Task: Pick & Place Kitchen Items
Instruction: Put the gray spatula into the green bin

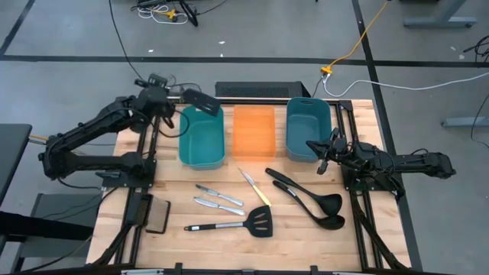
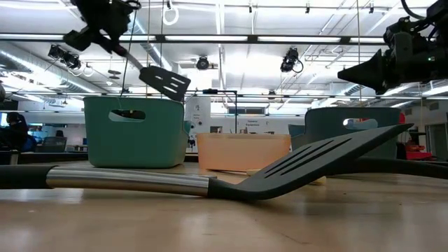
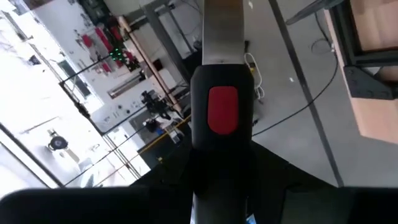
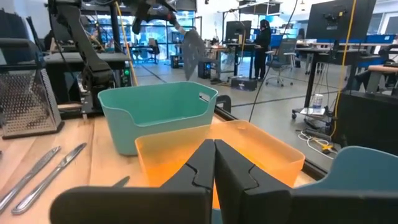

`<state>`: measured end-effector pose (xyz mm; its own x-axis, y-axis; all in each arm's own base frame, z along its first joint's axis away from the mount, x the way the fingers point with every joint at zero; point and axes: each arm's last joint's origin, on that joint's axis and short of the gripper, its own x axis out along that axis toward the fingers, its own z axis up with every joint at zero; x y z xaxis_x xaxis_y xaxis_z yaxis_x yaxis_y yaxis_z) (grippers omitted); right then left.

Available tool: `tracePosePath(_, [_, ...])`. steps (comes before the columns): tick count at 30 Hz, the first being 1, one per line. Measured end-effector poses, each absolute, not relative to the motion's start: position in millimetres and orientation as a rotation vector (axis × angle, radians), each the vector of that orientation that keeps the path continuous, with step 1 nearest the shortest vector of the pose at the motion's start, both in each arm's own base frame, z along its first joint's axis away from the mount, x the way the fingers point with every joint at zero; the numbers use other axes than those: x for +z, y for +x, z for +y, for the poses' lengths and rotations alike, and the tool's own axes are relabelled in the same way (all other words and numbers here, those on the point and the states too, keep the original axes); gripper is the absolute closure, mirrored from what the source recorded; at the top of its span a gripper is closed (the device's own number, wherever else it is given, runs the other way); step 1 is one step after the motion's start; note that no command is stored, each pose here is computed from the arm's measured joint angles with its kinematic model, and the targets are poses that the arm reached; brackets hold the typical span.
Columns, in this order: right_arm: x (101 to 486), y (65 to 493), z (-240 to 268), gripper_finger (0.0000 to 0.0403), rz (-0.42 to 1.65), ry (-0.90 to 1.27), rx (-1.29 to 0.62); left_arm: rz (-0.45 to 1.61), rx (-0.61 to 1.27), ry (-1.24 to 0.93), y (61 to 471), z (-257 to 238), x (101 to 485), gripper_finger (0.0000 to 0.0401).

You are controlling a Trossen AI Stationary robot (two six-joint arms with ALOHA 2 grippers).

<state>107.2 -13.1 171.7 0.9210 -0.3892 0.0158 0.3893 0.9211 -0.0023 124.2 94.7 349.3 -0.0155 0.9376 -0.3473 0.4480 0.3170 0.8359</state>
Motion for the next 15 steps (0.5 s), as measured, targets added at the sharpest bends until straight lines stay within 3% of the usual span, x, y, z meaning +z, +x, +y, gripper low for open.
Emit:
tracePosePath(8, [171.7,107.2,-13.1,0.0392,-0.015,-0.006,-0.400,1.615,0.474,1.356,108.6,78.9,309.0,0.0286])
tracePosePath(15, [171.8,107.2,-13.1,0.0392,-0.016,-0.006,-0.400,1.582,0.348,1.488,119.2,73.7,289.1,0.0286])
